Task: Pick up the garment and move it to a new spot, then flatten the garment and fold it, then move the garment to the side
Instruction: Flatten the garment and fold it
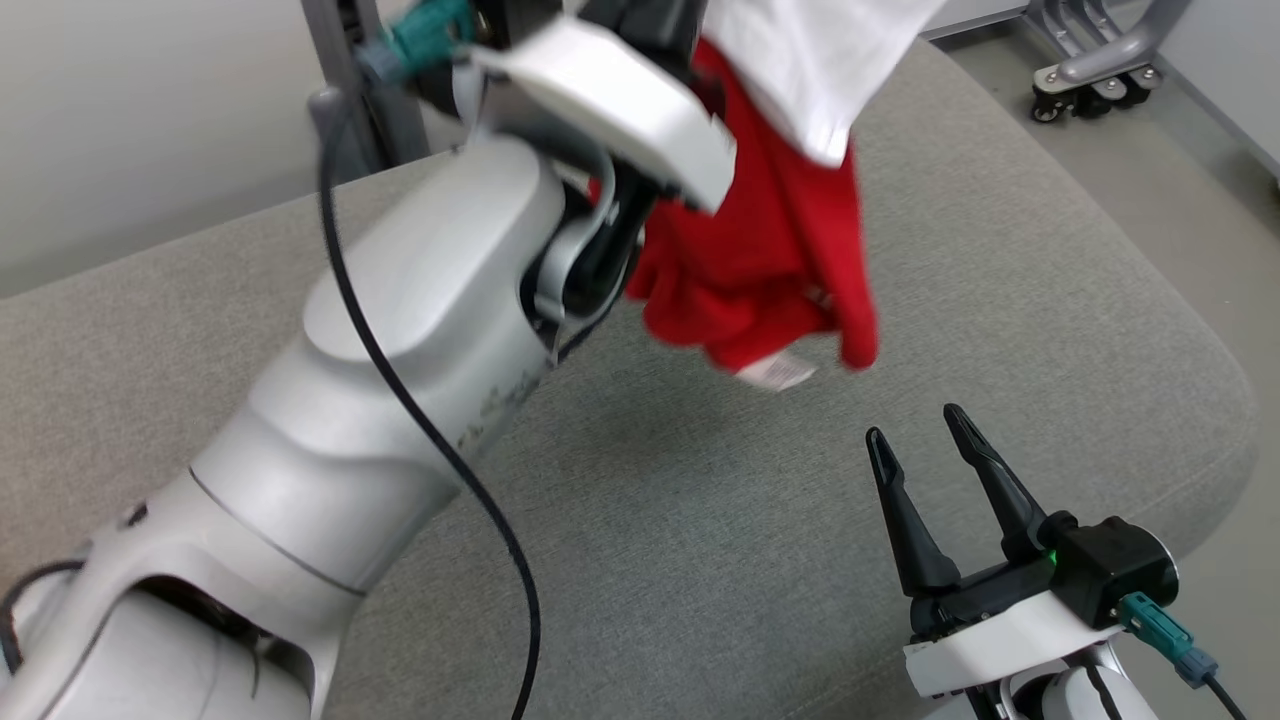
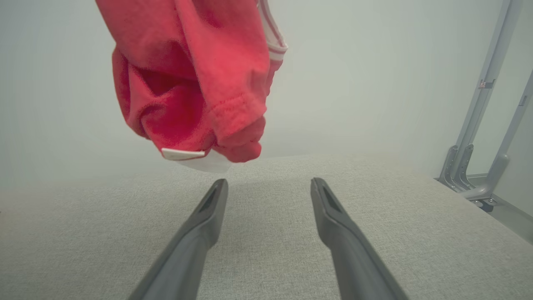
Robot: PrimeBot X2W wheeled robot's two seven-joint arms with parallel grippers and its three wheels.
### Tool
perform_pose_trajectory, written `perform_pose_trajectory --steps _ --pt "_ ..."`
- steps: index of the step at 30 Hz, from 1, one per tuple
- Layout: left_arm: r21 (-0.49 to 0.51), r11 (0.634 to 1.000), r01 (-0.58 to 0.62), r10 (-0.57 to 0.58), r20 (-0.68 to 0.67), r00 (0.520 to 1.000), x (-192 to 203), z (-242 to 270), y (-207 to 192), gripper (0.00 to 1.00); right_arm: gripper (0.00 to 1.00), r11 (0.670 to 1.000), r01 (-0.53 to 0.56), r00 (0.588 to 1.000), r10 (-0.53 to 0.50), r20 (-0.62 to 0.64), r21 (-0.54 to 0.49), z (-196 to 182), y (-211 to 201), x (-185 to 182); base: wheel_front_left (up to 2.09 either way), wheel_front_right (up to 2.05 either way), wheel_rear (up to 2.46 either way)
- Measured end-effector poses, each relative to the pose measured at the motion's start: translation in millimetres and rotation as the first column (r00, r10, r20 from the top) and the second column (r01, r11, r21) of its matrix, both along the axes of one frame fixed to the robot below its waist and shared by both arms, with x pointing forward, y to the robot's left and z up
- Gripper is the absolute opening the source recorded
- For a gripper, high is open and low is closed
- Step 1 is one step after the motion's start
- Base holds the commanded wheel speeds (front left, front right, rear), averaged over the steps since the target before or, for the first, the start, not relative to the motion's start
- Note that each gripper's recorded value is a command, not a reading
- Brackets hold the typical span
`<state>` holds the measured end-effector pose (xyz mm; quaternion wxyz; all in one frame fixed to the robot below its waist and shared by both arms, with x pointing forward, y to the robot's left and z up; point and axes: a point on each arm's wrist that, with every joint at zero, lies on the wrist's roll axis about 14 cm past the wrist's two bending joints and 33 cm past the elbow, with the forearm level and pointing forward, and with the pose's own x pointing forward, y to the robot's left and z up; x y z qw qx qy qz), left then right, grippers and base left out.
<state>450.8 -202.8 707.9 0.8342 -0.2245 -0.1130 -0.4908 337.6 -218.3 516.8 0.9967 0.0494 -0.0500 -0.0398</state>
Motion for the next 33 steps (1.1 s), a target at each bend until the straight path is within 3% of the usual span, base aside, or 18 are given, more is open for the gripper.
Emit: perform_pose_trajectory --steps 4,8,14,17,19,20,21,22,24,25,26,33 --pt "-0.108 0.994 0.017 -0.017 0.000 1.000 -5.1 49.1 -2.1 0.00 1.00 1.000 0.018 1.000 -0.018 0.011 0.003 3.6 -4.3 -7.1 0.00 0.00 0.00" --pt "-0.140 0.990 -0.019 -0.009 -0.195 0.981 8.8 15.5 6.9 0.00 1.00 1.000 0.028 1.000 -0.028 0.013 0.006 3.9 -7.7 -7.2 0.00 0.00 0.00" --pt "-0.098 0.982 -0.159 0.078 -0.556 0.827 19.6 -117.0 58.9 0.00 1.00 1.000 0.010 1.000 -0.010 -0.011 0.002 -4.9 -3.2 -1.1 0.00 0.00 0.00" --pt "-0.058 0.954 -0.295 0.192 -0.637 0.747 26.5 -164.5 107.2 0.00 1.00 1.000 -0.022 1.000 0.022 -0.021 0.002 -9.0 6.5 4.3 0.00 0.00 0.00" --pt "-0.041 0.914 -0.404 0.276 -0.667 0.692 32.8 -184.5 147.0 0.02 1.00 0.999 -0.046 0.999 0.046 -0.017 -0.004 -8.2 13.1 9.4 0.00 0.00 0.00" --pt "-0.037 0.892 -0.451 0.306 -0.685 0.661 33.4 -193.9 165.9 0.14 1.00 0.998 -0.058 0.998 0.058 -0.016 -0.004 -7.9 16.5 11.7 0.00 0.00 0.00" --pt "-0.023 0.871 -0.491 0.337 -0.699 0.631 31.6 -203.9 182.6 0.36 1.00 0.998 -0.068 0.998 0.068 -0.014 -0.003 -7.8 19.7 13.7 0.00 0.00 0.00" --pt "-0.005 0.855 -0.519 0.364 -0.707 0.606 28.1 -213.8 196.2 0.48 1.00 0.997 -0.080 0.997 0.080 -0.014 -0.004 -7.8 23.3 15.6 0.00 0.00 0.00" --pt "0.024 0.817 -0.576 0.412 -0.724 0.553 21.8 -229.3 222.6 1.00 1.00 0.994 -0.105 0.994 0.105 -0.013 -0.005 -8.0 30.9 18.8 0.00 0.00 0.00" --pt "0.036 0.800 -0.599 0.433 -0.726 0.535 19.5 -233.6 233.5 1.00 1.00 0.993 -0.117 0.993 0.117 -0.012 -0.003 -7.9 34.9 20.1 0.00 0.00 0.00" --pt "0.052 0.757 -0.651 0.486 -0.711 0.508 18.2 -235.7 259.0 1.00 1.00 0.991 -0.137 0.991 0.137 -0.009 -0.001 -7.5 41.2 21.7 0.00 0.00 0.00" --pt "0.122 0.615 -0.779 0.686 -0.570 0.453 5.9 -223.1 327.8 1.00 1.00 0.987 -0.160 0.987 0.160 -0.007 0.004 -7.7 49.2 21.5 0.00 0.00 0.00"
